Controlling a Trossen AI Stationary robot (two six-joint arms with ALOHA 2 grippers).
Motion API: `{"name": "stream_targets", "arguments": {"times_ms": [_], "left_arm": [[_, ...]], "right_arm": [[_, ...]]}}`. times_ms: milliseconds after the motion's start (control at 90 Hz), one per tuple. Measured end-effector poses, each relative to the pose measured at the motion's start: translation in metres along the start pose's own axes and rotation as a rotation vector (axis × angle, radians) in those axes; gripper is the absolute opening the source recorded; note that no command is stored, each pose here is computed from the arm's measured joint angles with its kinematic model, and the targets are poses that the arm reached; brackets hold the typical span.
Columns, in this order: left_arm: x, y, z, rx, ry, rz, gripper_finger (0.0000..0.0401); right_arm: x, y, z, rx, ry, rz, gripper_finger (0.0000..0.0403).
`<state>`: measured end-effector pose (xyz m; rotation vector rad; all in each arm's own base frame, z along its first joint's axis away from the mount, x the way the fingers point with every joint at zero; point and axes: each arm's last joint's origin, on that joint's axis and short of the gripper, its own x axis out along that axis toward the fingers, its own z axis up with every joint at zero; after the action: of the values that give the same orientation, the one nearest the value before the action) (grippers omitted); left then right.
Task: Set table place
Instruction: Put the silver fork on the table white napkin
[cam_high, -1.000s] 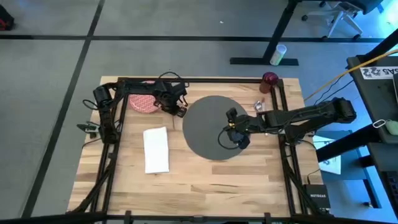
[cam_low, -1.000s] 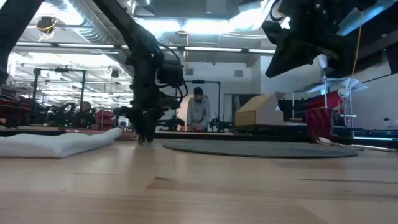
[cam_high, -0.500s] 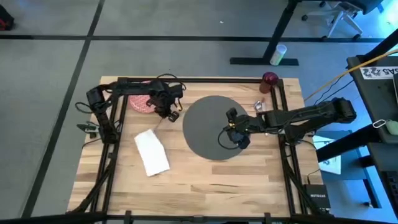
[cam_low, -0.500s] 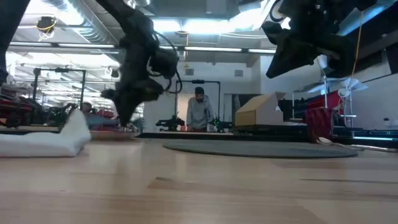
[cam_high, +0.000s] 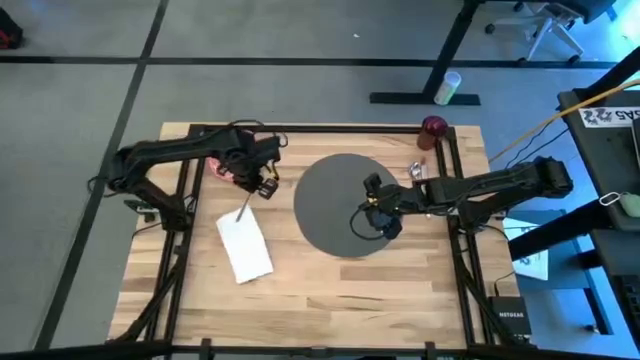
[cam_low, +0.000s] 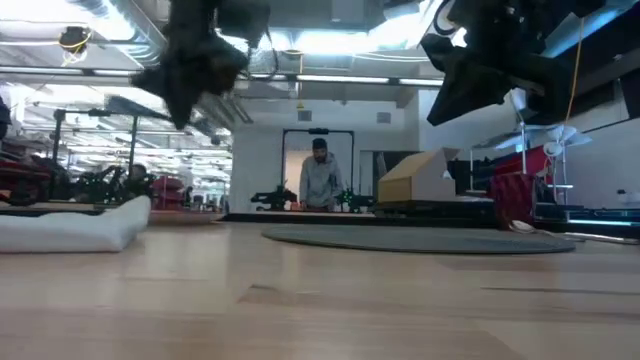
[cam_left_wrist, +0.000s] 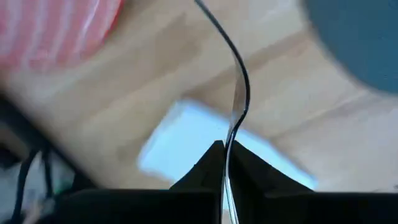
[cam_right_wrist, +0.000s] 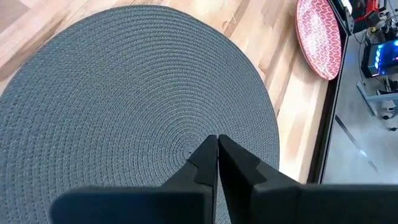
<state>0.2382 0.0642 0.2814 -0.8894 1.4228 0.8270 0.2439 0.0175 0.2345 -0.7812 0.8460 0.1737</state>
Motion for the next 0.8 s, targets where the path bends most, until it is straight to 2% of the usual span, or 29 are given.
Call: {"name": "stream_targets", "arguments": {"times_ms": [133,322,478,633,800], "left_arm": [[0.0,-0.005,-0.023,-0.08,0.028,0.1,0.0],[0.006,-0.022,-0.048,-0.267,-0.035,0.132,0.0],[0.019,-0.036,-0.071,-0.38,-0.019,0.181,0.0],[0.039,-0.053,-0.089,-0.43,0.055,0.253,0.0],[0.064,-0.071,-0.094,-0.427,0.112,0.328,0.0]], "right_arm": [[0.0,0.0,0.0,0.003,-0.004,-0.005,0.0],[0.0,-0.002,0.0,0.013,0.019,-0.047,0.0],[0.0,-0.004,0.003,0.023,-0.003,-0.072,0.0],[0.0,-0.005,0.003,0.061,-0.012,-0.077,0.0],[0.0,-0.005,0.003,0.077,-0.01,-0.074,0.0]]}}
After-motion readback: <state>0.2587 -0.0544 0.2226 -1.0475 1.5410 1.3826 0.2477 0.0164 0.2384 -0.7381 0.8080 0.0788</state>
